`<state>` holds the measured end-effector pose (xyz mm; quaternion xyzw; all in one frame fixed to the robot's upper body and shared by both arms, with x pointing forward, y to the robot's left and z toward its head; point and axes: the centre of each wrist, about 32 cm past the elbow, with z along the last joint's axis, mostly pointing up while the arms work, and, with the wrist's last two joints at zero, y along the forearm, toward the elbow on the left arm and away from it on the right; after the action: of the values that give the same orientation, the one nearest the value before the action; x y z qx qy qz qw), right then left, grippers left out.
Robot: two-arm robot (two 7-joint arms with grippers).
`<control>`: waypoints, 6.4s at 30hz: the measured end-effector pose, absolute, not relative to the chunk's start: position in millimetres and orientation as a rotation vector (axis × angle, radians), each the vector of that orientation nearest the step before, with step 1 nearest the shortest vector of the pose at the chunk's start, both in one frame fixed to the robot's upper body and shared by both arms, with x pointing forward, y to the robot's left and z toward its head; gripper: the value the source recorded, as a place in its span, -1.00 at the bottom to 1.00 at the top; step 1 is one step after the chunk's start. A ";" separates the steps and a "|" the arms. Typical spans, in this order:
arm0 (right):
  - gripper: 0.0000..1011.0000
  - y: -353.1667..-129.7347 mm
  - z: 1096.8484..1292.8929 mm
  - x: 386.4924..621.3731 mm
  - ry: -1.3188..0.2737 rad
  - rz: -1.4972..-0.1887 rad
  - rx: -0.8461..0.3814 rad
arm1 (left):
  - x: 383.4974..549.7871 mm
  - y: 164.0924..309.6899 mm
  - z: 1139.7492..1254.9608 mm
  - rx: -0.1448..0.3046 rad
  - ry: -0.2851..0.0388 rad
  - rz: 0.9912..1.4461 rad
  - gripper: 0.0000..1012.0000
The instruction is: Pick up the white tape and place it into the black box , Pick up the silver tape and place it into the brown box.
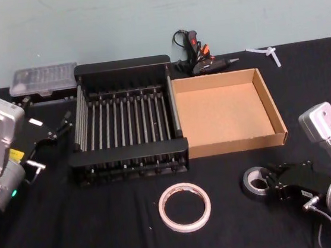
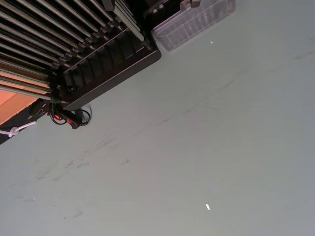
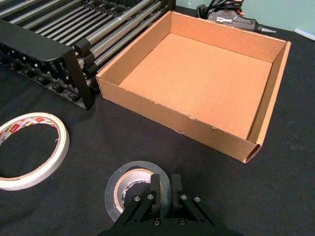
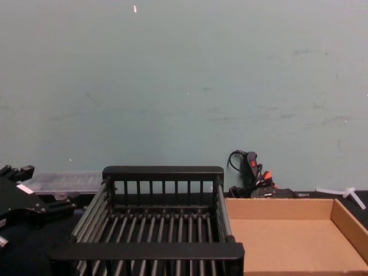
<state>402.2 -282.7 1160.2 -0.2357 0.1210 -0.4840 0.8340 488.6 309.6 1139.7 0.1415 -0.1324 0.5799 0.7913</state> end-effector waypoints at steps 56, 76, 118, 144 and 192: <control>-0.74 -259.5 1211.9 503.7 0.046 -1.170 -0.231 | 488.6 309.7 1139.8 0.304 -0.285 1.248 0.98; -0.74 -242.8 1182.5 536.5 0.097 -1.217 -0.333 | 488.6 309.6 1139.8 0.304 -0.285 1.248 0.98; 0.40 -242.0 1177.1 536.2 0.120 -1.207 -0.365 | 488.6 309.7 1139.8 0.305 -0.285 1.248 0.98; 0.98 -251.0 1191.3 525.2 0.132 -1.175 -0.309 | 488.6 309.7 1139.8 0.304 -0.285 1.248 0.98; 0.98 -236.0 1170.3 402.7 0.168 -0.794 -0.445 | 488.6 309.7 1139.8 0.304 -0.285 1.248 0.98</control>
<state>402.7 -236.0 1170.3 -0.2148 0.0808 -0.3831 0.8947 488.6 309.7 1139.8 0.1415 -0.1325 0.5799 0.7913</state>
